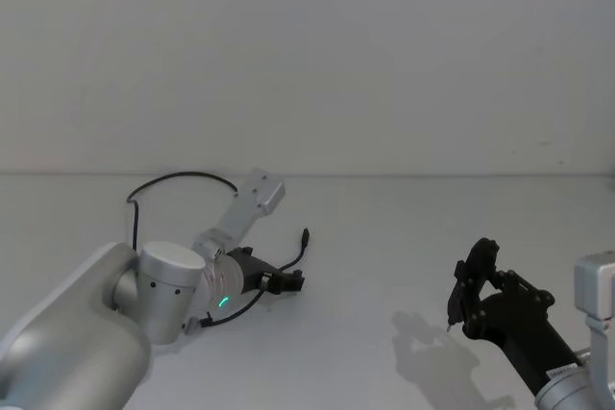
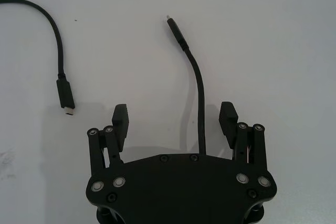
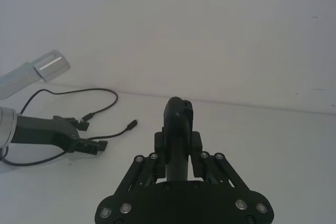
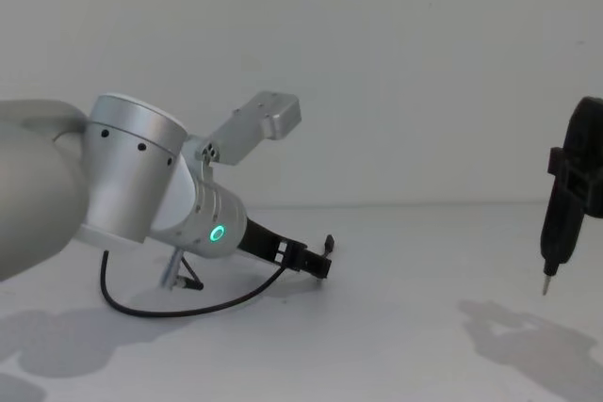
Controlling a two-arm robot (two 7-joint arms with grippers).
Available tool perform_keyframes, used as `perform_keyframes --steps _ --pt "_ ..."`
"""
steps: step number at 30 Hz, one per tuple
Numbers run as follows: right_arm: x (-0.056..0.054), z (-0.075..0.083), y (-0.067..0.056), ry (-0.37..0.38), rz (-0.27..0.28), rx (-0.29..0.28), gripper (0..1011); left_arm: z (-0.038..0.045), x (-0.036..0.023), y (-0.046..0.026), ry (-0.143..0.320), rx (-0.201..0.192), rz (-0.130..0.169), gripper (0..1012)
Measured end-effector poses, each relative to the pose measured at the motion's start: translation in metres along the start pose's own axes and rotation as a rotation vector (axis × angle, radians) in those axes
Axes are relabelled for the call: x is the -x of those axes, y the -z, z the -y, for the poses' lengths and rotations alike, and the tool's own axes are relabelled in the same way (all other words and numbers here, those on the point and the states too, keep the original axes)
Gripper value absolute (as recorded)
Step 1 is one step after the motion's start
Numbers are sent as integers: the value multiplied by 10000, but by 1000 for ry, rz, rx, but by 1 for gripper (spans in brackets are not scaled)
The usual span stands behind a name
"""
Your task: Pick up the data cable with the one hand.
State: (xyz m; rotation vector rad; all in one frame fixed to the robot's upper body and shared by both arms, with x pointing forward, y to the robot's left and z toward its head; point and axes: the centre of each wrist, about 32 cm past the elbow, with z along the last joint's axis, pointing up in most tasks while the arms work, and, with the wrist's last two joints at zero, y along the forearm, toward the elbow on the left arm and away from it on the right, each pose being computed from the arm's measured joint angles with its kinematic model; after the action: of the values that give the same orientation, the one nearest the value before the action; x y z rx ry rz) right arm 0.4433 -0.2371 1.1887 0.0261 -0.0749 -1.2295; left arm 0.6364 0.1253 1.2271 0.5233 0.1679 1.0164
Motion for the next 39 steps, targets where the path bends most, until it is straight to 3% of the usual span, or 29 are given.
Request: perform_keyframes --steps 6,18,39 --pt "0 0 0 0 0 0 263 25 11 -1 -2 -8 -1 1001" --pt "0 0 0 0 0 0 263 50 31 -5 -2 -15 -2 789" --pt "0 0 0 0 0 0 263 62 33 1 -4 -21 -2 664"
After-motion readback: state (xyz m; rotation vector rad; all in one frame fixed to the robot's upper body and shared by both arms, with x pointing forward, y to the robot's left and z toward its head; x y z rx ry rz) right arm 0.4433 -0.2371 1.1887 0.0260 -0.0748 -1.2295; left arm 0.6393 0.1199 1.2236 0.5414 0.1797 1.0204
